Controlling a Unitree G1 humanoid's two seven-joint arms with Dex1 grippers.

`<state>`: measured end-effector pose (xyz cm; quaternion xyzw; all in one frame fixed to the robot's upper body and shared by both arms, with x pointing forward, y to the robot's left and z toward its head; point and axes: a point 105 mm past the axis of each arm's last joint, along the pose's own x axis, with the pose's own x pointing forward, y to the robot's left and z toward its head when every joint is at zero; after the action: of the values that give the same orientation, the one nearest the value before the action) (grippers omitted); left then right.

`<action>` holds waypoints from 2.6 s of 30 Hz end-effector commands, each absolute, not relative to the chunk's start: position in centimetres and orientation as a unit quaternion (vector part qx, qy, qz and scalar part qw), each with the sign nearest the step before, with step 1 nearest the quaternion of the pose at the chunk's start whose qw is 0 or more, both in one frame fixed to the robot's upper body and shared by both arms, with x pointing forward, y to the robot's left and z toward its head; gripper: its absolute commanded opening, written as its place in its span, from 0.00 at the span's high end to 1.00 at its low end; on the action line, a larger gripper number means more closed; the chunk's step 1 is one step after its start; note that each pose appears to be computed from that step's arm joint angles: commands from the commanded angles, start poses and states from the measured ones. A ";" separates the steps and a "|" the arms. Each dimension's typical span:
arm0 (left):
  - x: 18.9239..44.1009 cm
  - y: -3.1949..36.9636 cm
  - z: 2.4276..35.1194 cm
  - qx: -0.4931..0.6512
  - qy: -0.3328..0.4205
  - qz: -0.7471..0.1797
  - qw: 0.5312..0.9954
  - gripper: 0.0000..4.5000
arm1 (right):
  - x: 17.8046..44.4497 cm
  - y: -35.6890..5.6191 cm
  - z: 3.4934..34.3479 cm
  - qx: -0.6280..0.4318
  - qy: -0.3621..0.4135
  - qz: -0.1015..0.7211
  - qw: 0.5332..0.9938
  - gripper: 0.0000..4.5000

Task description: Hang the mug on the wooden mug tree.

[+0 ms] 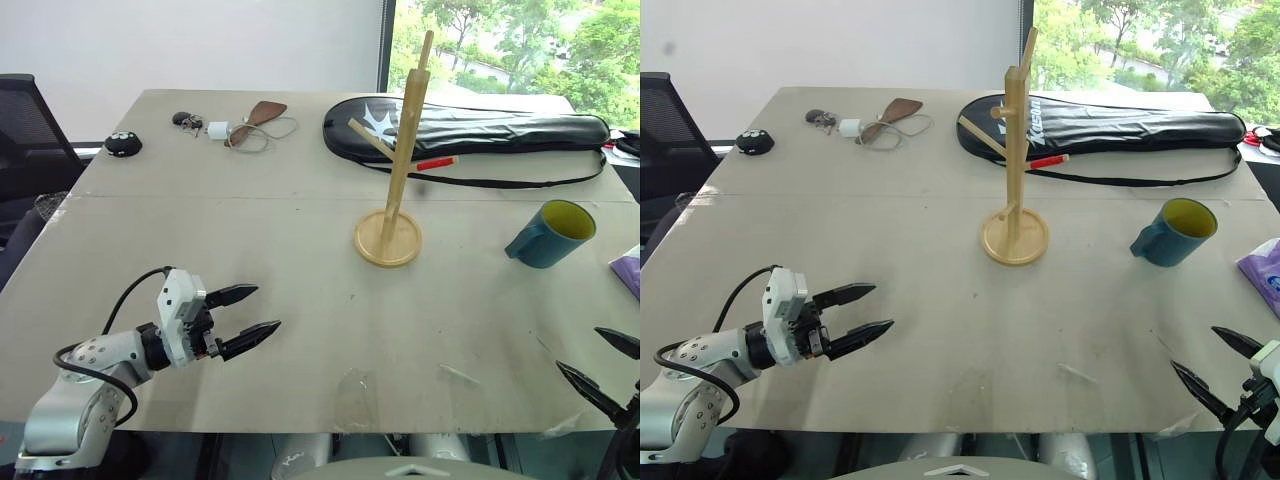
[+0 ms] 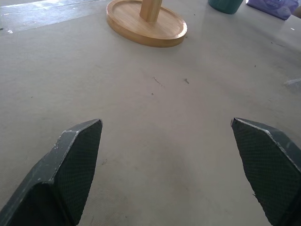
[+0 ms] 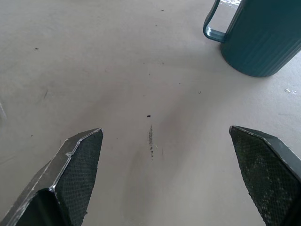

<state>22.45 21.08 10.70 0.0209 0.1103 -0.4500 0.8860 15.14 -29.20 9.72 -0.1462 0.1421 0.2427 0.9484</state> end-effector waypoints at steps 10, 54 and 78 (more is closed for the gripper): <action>22.2 17.6 16.6 0.010 -0.013 -0.570 0.821 0.00 | 19.4 -25.5 11.9 -0.134 0.071 0.175 0.973 0.03; 19.7 15.7 19.4 0.016 -0.070 -0.613 0.787 0.00 | 31.5 -22.2 11.1 -0.037 0.053 0.106 0.992 0.55; 19.6 17.3 20.5 -0.037 -0.181 -0.544 0.819 0.00 | 30.8 -17.4 23.2 -0.149 0.031 0.366 0.918 0.99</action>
<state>20.03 17.24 19.73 -0.0468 -0.1663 -0.5443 0.8209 31.14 -18.14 22.41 -0.1478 0.0266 0.3476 0.9255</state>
